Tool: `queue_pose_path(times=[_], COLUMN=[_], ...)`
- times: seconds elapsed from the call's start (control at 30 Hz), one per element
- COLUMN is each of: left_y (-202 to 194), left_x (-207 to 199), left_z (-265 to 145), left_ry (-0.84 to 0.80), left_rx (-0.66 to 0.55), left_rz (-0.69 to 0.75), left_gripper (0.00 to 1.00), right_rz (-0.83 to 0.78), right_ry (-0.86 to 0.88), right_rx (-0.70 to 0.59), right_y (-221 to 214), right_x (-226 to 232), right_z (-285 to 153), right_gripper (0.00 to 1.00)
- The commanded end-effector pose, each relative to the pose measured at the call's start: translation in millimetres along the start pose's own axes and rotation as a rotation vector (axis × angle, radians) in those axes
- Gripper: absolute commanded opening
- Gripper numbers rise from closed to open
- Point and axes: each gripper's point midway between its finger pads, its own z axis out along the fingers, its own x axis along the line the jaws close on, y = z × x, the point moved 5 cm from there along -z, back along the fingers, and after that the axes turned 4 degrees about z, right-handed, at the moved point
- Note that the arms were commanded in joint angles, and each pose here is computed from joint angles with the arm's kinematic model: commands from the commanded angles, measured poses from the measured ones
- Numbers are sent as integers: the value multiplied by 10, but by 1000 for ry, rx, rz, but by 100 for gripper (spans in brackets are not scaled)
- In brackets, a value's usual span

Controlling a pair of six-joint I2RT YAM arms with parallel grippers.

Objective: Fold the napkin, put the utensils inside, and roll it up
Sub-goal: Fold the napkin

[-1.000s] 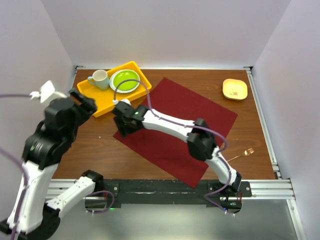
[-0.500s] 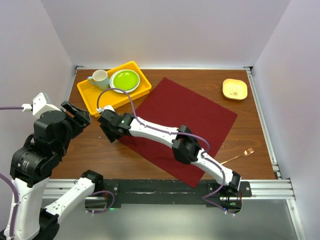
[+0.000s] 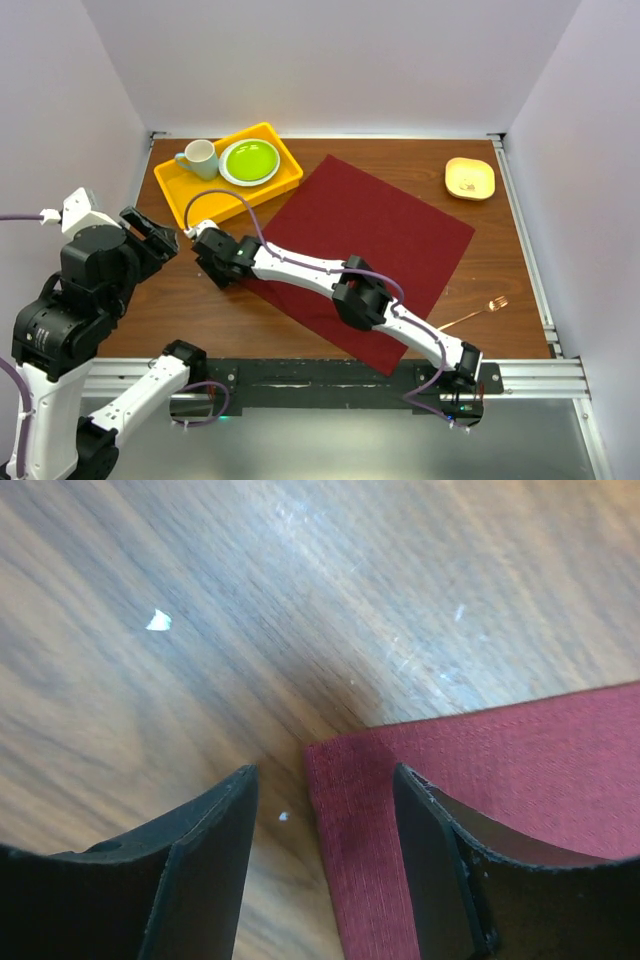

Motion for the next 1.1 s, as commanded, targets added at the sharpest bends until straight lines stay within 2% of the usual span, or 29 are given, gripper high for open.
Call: queue_pose_path(times=[0.0, 0.1, 0.13, 0.23, 0.33, 0.37, 0.47, 0.5, 0.7, 0.77, 0.8, 0.83, 0.87, 0.9, 0.93, 0.97, 1.0, 1.03, 1.07], left_y=[94, 113, 117, 137, 138, 141, 130, 109, 8, -26, -36, -41, -66, -78, -102, -111, -99, -141, -150], left_x=[57, 66, 72, 78, 86, 89, 87, 77, -52, -121, -146, -188, -212, -234, -276, -305, -355, -390, -420], left_z=[-91, -108, -118, -147, -162, -173, -181, -163, -15, 55, 79, 124, 149, 177, 217, 243, 273, 326, 353], left_ry=[11, 17, 17, 14, 12, 8, 1, 0, -35, -50, -56, -63, -73, -77, -92, -102, -120, -125, -132], left_rx=[-36, -39, -41, -47, -47, -49, -45, -34, 22, 48, 56, 62, 73, 80, 87, 90, 82, 100, 106], left_rz=[23, 25, 24, 21, 20, 19, 12, 12, 44, 65, 71, 78, 82, 82, 79, 75, 67, 64, 61], left_gripper=[69, 69, 69, 69, 69, 69, 69, 69, 70, 70, 70, 70, 70, 70, 70, 70, 70, 70, 70], right_rz=[-11, 10, 23, 48, 77, 83, 104, 117, 392, 453, 491, 513, 534, 580, 597, 609, 662, 681, 697], right_ry=[6, 12, 19, 44, 76, 78, 77, 76, 151, 171, 154, 153, 152, 112, 126, 102, 60, 52, 18], right_rx=[-77, -57, -48, -26, -14, -18, -43, -46, -96, -133, -135, -130, -71, -82, -113, -59, -61, -96, -48], right_y=[188, 108, 72, 9, -15, 3, 126, 171, 597, 705, 685, 649, 418, 399, 430, 158, 70, 50, -222], right_x=[68, 78, 89, 130, 188, 187, 174, 143, -350, -609, -878, -1012, -1151, -1490, -1638, -1805, -2160, -2330, -2492], right_z=[-41, -3, 13, 42, 41, 35, -63, -99, -708, -881, -1053, -1117, -1078, -1145, -1387, -1375, -1434, -1639, -1630], right_gripper=[58, 49, 42, 35, 24, 17, 9, 1, 0, 0, 0, 0, 0, 0, 0, 0, 0, 0, 0])
